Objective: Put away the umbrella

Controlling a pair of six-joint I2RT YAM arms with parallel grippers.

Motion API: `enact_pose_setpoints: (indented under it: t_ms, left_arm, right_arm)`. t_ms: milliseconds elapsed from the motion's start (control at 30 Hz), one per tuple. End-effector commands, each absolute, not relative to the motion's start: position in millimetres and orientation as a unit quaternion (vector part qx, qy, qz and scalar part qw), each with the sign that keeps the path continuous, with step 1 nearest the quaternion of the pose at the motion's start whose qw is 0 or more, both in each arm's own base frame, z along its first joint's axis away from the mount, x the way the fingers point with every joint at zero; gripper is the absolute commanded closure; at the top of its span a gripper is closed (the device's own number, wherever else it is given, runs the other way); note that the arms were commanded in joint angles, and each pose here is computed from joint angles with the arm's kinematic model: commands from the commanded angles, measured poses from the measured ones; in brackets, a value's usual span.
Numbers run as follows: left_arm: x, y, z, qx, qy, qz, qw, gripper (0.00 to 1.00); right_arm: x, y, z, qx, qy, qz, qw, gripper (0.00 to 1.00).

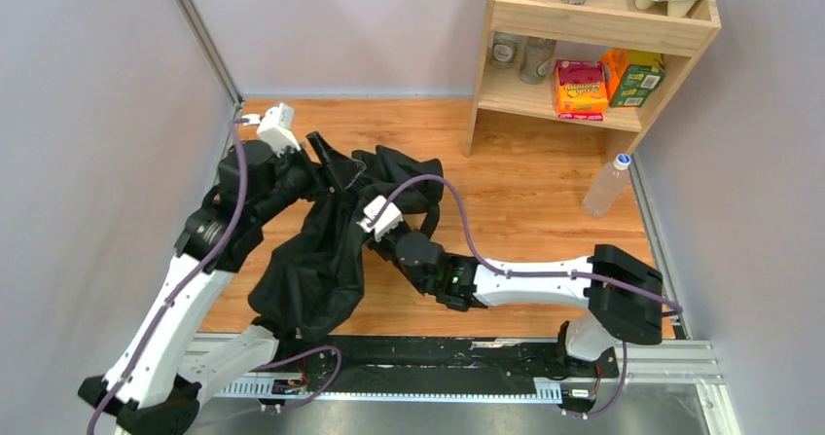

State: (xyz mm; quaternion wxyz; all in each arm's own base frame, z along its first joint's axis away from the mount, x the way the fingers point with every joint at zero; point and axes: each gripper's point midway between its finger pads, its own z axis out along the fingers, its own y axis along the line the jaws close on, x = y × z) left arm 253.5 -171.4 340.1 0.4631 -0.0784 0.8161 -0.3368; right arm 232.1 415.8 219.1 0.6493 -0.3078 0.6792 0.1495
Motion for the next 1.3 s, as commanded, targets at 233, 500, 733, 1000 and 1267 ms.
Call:
enact_pose_setpoints:
  t_ms: [233,500,733,1000,1267]
  left_arm:
    - [133.6,-156.1,450.8,0.092,0.677,-0.454,0.572,0.31]
    - [82.0,-204.0,399.5,0.202,0.661,-0.595,0.410,0.48]
    - [107.9,-224.1,395.1,0.199,0.635,-0.630,0.401,0.52]
    - [177.1,-247.9,360.2,0.173,0.654,-0.599,0.428,0.58]
    - [176.2,-255.4,357.6,0.201,0.648,-0.609,0.412,0.55]
  right_arm:
    - [232.9,365.2,268.4,-0.249,0.626,0.301,0.675,1.00]
    - [247.0,346.2,282.4,-0.276,0.619,0.345,0.650,1.00]
    - [232.1,357.4,289.1,-0.292,0.615,0.389,0.620,1.00]
    - [175.8,371.7,328.3,-0.300,0.558,0.498,0.592,1.00]
    - [151.7,372.6,335.3,-0.352,0.518,0.528,0.573,1.00]
